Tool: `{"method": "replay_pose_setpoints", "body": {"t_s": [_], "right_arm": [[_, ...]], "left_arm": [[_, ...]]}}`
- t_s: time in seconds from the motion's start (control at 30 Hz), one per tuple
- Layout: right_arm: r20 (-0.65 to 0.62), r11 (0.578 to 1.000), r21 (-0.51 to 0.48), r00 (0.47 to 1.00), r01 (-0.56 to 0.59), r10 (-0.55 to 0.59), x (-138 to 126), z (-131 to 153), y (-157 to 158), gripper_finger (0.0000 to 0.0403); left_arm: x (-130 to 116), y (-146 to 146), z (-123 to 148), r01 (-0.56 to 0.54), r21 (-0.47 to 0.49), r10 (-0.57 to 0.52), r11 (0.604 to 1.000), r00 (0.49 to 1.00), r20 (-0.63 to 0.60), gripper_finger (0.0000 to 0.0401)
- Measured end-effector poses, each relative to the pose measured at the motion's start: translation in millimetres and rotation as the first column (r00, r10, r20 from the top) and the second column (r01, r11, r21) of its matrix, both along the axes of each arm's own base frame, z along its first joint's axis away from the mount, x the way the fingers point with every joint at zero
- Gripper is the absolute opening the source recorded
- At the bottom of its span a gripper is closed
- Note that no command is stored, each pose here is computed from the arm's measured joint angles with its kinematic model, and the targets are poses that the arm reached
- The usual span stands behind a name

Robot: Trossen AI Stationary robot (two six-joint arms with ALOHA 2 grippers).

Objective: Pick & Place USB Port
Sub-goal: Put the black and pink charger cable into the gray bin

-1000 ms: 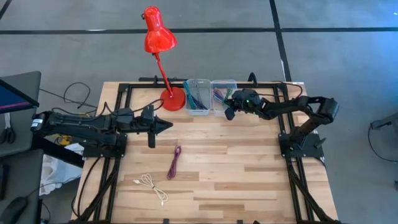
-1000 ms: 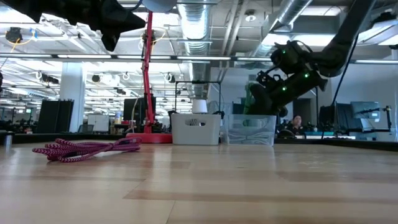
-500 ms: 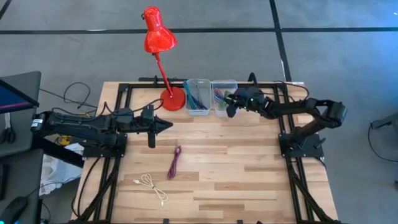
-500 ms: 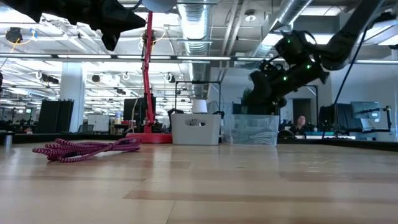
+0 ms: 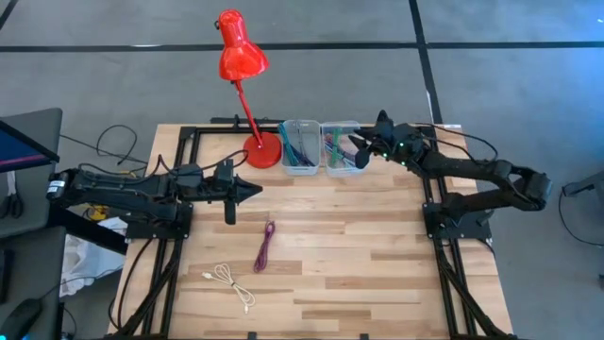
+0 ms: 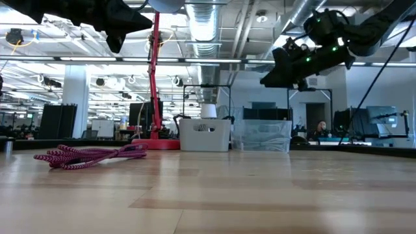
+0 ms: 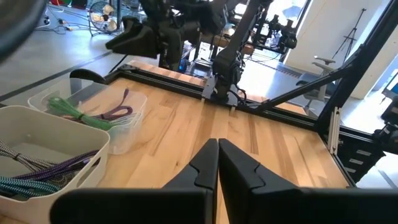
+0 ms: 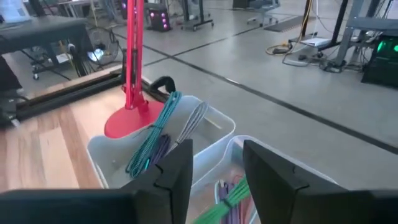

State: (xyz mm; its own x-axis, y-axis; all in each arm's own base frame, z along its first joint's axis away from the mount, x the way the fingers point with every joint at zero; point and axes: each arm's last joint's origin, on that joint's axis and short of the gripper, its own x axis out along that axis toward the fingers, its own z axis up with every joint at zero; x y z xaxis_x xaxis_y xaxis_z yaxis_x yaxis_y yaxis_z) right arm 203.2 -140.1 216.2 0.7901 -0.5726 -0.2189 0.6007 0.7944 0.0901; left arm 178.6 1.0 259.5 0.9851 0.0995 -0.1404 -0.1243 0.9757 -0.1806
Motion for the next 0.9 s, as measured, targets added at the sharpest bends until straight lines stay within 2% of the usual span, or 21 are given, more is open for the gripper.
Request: {"method": "replay_pose_setpoints", "body": {"t_s": [0.07, 0.17, 0.27, 0.4, 0.67, 0.8, 0.9], "right_arm": [[0.007, 0.999, 0.002, 0.999, -0.040, 0.039, 0.2, 4.2, 7.0, 0.0131], [0.028, 0.985, 0.044, 0.985, -0.169, 0.168, 5.0, 6.4, 21.6, 0.0128], [0.033, 0.947, 0.069, 0.949, -0.315, 0.313, 13.6, 5.6, 40.2, 0.0124], [0.029, 0.907, 0.065, 0.909, -0.416, 0.415, 24.2, 4.1, 62.9, 0.0119], [0.086, 0.840, 0.007, 0.837, -0.543, 0.540, 33.8, 12.4, 95.5, 0.0118], [0.125, 0.826, -0.034, 0.818, -0.563, 0.562, 35.7, 17.6, 101.3, 0.0118], [0.150, 0.828, -0.028, 0.817, -0.559, 0.557, 35.8, 19.4, 101.7, 0.0118]], "left_arm": [[0.0, 0.0, 0.0, 0.000, 0.000, 0.000, 1.000, 1.000, 0.000, 0.0012], [0.0, 0.0, 0.0, 0.000, 0.000, 0.000, 1.000, 1.000, 0.000, 0.0012], [0.0, 0.0, 0.0, 0.000, 0.000, 0.000, 1.000, 1.000, 0.000, 0.0012], [0.1, 0.0, -0.1, 0.000, 0.000, 0.000, 1.000, 1.000, -0.001, 0.0012], [0.1, 0.0, 0.6, 0.000, 0.000, 0.000, 1.000, 1.000, 0.006, 0.0012], [0.6, 0.0, 4.0, 0.001, -0.002, -0.001, 1.000, 0.999, 0.042, 0.0012], [0.7, -0.3, 5.4, 0.007, -0.049, -0.004, 0.999, 0.998, 0.061, 0.0012]]}}
